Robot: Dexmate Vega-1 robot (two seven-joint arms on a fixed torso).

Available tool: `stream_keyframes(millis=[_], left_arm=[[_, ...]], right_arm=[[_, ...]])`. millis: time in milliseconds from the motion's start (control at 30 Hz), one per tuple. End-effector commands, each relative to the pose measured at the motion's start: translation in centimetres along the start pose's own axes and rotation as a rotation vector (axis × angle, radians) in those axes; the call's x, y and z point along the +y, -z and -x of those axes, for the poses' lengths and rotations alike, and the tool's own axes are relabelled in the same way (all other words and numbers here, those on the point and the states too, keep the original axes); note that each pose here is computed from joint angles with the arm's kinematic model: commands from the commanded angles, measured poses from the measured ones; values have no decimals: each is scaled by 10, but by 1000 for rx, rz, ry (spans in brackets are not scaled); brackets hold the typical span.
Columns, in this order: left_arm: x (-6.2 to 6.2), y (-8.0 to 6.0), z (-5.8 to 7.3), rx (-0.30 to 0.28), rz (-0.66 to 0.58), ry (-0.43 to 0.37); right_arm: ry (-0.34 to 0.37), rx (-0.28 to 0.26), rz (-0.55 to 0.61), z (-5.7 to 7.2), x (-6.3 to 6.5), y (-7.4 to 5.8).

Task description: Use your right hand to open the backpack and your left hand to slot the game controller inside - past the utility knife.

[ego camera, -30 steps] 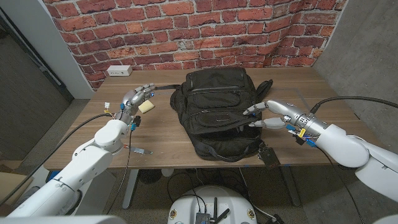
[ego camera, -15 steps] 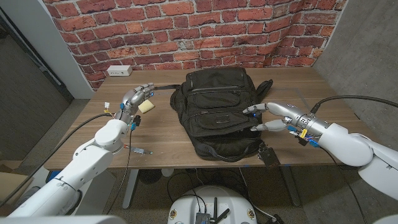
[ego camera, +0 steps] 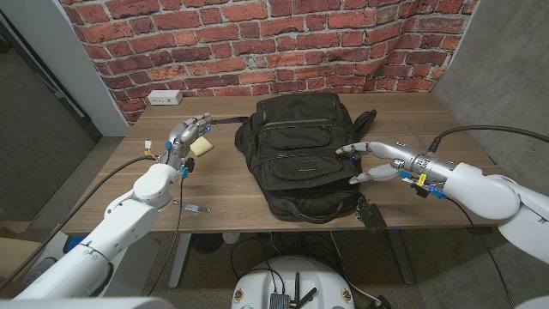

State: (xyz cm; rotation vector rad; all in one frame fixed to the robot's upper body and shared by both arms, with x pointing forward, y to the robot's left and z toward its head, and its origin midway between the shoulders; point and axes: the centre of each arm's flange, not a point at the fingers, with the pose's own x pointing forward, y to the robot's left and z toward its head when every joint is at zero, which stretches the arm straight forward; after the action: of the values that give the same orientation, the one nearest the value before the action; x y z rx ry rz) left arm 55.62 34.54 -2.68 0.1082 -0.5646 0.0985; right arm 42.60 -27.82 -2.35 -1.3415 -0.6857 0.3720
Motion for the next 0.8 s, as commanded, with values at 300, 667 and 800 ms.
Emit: stream_keyframes(millis=[300, 667, 800], left_arm=[[2, 6, -9, 0, 12, -41], [2, 6, -14, 6, 8, -46], [1, 6, -16, 1, 12, -46]], right_arm=[[-108, 16, 5, 5, -14, 14], [-137, 18, -13, 8, -15, 19], [-136, 12, -16, 7, -18, 22]])
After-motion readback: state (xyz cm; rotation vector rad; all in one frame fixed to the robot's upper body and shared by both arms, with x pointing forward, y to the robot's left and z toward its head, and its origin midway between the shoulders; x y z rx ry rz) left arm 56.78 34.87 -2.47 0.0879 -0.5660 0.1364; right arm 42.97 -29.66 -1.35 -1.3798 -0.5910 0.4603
